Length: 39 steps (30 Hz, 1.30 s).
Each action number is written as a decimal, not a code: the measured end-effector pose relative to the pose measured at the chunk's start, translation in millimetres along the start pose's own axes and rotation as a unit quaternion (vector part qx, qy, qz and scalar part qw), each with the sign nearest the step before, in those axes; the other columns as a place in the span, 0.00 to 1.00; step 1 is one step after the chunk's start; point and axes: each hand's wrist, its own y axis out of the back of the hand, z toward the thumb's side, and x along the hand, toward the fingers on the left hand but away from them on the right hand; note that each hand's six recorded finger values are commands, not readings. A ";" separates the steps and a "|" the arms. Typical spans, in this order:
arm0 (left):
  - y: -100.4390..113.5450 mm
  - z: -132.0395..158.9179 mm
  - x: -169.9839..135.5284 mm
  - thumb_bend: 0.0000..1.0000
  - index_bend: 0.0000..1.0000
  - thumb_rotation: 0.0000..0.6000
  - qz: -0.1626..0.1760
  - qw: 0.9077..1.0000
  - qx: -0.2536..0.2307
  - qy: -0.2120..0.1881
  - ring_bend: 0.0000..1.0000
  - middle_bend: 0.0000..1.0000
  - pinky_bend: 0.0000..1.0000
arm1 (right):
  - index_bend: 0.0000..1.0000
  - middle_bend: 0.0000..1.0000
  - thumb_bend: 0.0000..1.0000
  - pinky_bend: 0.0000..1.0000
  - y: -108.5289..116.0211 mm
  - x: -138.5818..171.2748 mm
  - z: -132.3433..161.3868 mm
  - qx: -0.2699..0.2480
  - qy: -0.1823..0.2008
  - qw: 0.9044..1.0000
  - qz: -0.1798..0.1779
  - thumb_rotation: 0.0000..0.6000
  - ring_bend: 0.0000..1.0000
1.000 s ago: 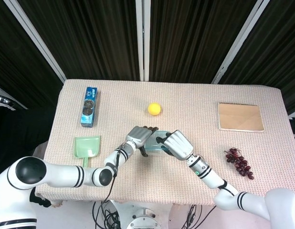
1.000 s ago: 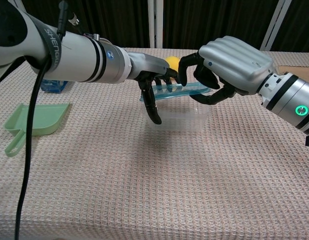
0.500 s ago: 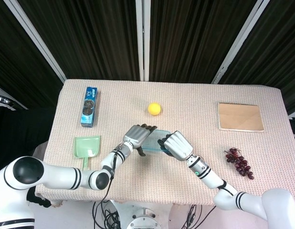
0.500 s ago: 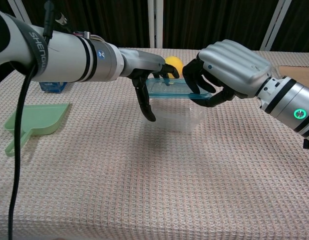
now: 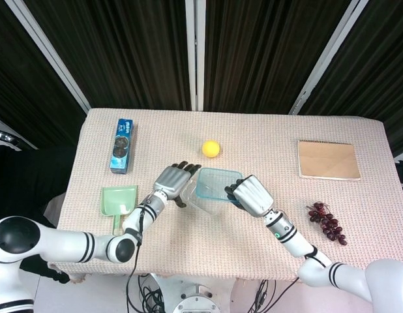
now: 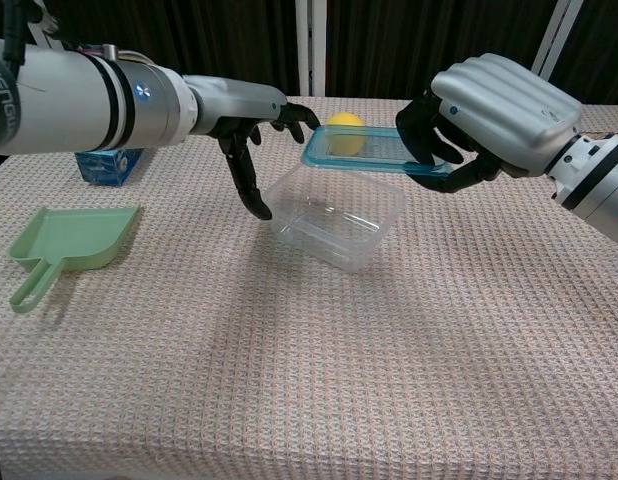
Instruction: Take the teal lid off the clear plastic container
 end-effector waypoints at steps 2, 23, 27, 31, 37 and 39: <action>2.4 -5.4 -2.2 0.00 0.00 1.00 0.008 1.000 0.000 0.004 0.00 0.04 0.13 | 0.75 0.83 0.91 1.00 1.7 3.0 -6.1 0.005 -0.008 1.000 0.000 1.00 0.82; 24.7 -126.5 -80.6 0.00 0.00 1.00 0.158 0.982 -0.032 0.095 0.00 0.04 0.09 | 0.00 0.62 0.00 1.00 -7.1 44.8 -91.3 0.030 -0.193 0.973 0.123 1.00 0.75; 22.8 -145.8 -97.4 0.00 0.00 1.00 0.168 0.979 -0.033 0.109 0.00 0.04 0.08 | 0.00 0.61 0.00 1.00 -5.6 54.3 -85.6 0.016 -0.202 0.967 0.155 1.00 0.75; 20.2 -163.9 -116.4 0.00 0.00 1.00 0.184 0.975 -0.022 0.120 0.00 0.04 0.08 | 0.00 0.56 0.00 0.91 7.6 68.8 -83.0 0.003 -0.209 0.964 0.166 1.00 0.66; 18.0 -200.3 -160.7 0.00 0.03 1.00 0.227 0.960 0.001 0.162 0.00 0.06 0.07 | 0.04 0.34 0.08 0.31 54.5 97.7 -99.1 -0.003 -0.233 0.966 0.114 1.00 0.23; 15.5 -213.1 -177.3 0.00 0.04 1.00 0.240 0.954 0.005 0.179 0.00 0.07 0.06 | 0.04 0.25 0.12 0.18 73.5 110.7 -104.7 -0.009 -0.239 0.967 0.085 1.00 0.10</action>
